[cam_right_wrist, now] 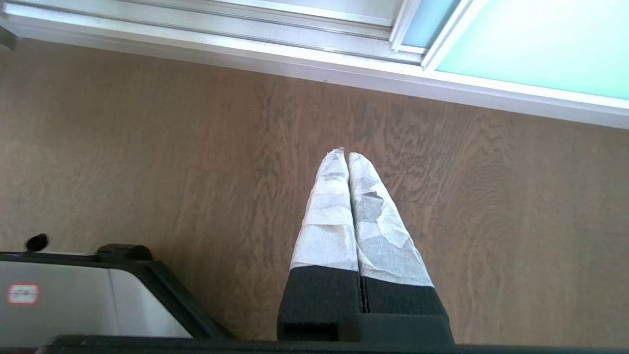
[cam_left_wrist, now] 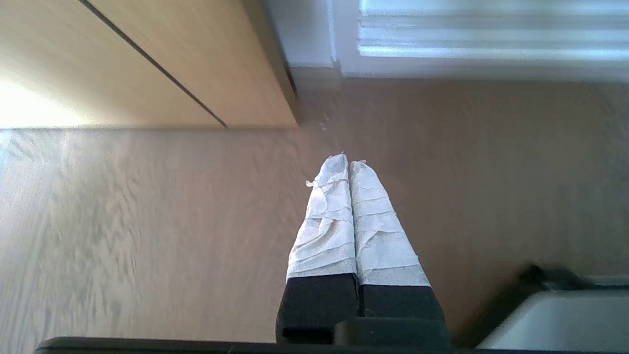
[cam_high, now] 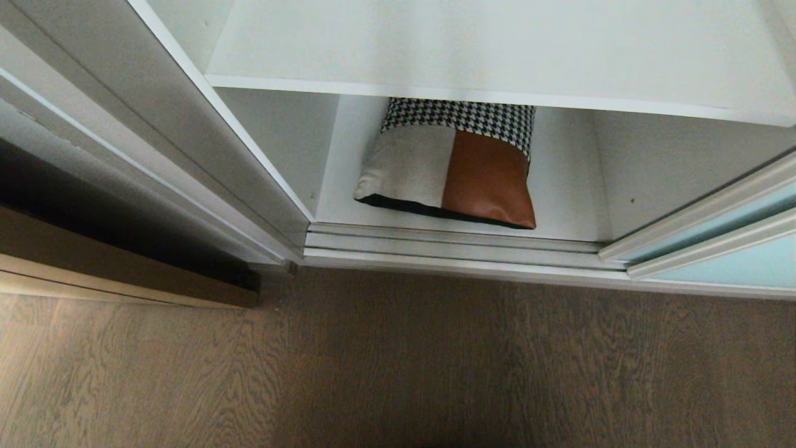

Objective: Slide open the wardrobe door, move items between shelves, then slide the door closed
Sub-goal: Place the pillow on the higher shelf

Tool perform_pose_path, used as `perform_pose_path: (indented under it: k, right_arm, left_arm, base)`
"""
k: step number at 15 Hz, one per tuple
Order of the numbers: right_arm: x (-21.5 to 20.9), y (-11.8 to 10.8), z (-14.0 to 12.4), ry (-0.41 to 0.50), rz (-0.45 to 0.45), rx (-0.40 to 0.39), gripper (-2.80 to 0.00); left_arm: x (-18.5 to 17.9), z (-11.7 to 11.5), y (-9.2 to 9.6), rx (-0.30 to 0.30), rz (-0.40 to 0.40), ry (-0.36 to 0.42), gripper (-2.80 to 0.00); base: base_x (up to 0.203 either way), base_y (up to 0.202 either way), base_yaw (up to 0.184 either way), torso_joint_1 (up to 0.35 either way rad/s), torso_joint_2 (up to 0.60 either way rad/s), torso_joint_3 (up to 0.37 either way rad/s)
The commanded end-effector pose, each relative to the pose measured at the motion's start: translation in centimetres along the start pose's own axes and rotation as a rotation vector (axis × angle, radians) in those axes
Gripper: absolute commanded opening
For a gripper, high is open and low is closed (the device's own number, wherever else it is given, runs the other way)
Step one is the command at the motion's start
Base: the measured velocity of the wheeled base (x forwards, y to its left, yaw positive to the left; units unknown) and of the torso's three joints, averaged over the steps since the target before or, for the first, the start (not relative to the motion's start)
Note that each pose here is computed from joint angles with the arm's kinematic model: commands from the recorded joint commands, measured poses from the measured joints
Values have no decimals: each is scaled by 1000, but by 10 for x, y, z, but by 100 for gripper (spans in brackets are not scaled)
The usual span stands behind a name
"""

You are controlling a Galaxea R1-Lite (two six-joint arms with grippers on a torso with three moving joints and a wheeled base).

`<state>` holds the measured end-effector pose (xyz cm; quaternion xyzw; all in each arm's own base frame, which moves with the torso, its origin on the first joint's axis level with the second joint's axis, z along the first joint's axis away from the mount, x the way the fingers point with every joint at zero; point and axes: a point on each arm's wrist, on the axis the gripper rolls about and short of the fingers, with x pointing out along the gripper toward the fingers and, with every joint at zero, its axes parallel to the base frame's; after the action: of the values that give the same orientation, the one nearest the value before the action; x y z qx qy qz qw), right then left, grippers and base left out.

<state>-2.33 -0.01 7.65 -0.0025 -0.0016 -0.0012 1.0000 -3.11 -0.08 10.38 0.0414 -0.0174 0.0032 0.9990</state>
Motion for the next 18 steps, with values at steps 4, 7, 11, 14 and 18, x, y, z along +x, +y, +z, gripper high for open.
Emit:
perform_pose_path:
  k: [4, 7, 11, 14, 18]
  right_arm:
    - [0, 0, 0, 0, 1, -1, -280]
    - [0, 0, 0, -1, 1, 1, -280]
    - [0, 0, 0, 0, 1, -1, -280]
    - [0, 0, 0, 0, 1, -1, -280]
    - [0, 0, 0, 0, 1, 0, -280]
  left_arm:
    - [52, 62, 3, -152, -102, 309, -280]
    - [119, 73, 3, -275, -163, 482, -280]
    - [215, 50, -3, -370, -213, 613, -280]
    - [264, 24, -33, -406, -317, 643, -280]
    - [309, 6, -74, -479, -404, 630, -280]
  base:
    - [0, 0, 0, 0, 0, 0]
    - [0, 0, 0, 0, 0, 0]
    - [0, 0, 0, 0, 0, 0]
    - [0, 0, 0, 0, 0, 0]
    - [0, 0, 0, 0, 0, 0]
